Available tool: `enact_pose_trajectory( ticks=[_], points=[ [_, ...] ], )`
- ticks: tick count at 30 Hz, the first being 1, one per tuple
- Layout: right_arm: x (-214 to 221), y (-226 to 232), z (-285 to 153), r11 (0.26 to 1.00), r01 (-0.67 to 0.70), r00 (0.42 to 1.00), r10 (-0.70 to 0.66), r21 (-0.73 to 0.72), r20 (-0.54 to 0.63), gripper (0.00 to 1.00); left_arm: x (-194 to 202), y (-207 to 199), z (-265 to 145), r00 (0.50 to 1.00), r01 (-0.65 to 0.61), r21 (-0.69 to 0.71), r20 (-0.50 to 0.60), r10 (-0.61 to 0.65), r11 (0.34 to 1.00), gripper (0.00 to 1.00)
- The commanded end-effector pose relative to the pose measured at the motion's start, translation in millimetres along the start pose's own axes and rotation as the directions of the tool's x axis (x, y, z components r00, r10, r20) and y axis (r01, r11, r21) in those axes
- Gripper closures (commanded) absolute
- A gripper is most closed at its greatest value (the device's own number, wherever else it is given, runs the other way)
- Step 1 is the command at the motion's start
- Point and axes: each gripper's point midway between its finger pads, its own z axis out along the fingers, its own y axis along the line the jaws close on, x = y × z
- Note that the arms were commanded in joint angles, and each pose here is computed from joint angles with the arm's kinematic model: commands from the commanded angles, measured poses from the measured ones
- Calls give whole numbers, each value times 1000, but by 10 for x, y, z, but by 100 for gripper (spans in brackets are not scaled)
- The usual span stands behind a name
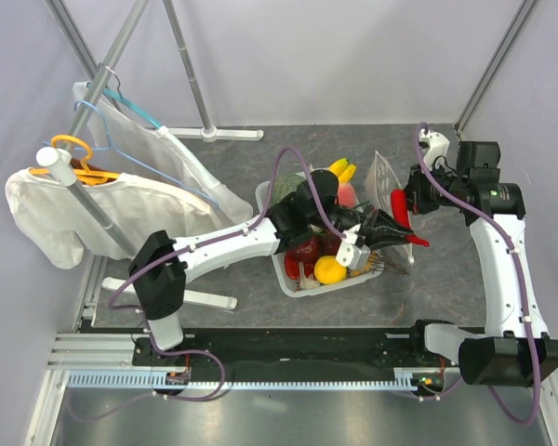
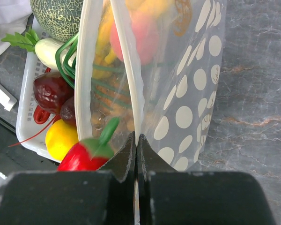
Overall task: Place the food in the zip-top bag and seal the zipper
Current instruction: Place the fake vegetable in the zipper food storage bag.
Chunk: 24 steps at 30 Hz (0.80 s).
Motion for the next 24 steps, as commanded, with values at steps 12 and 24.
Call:
enact_pose_trajectory(
  ticks=[12, 24],
  points=[
    [-182, 24, -174, 998, 65, 997, -66, 26, 37, 100, 696, 287, -337, 983, 117, -190, -120, -141, 975, 55],
    [-261, -368, -58, 981, -13, 1000, 11, 193, 15, 100, -131, 97, -633, 897, 411, -62, -150, -416, 909, 26]
  ],
)
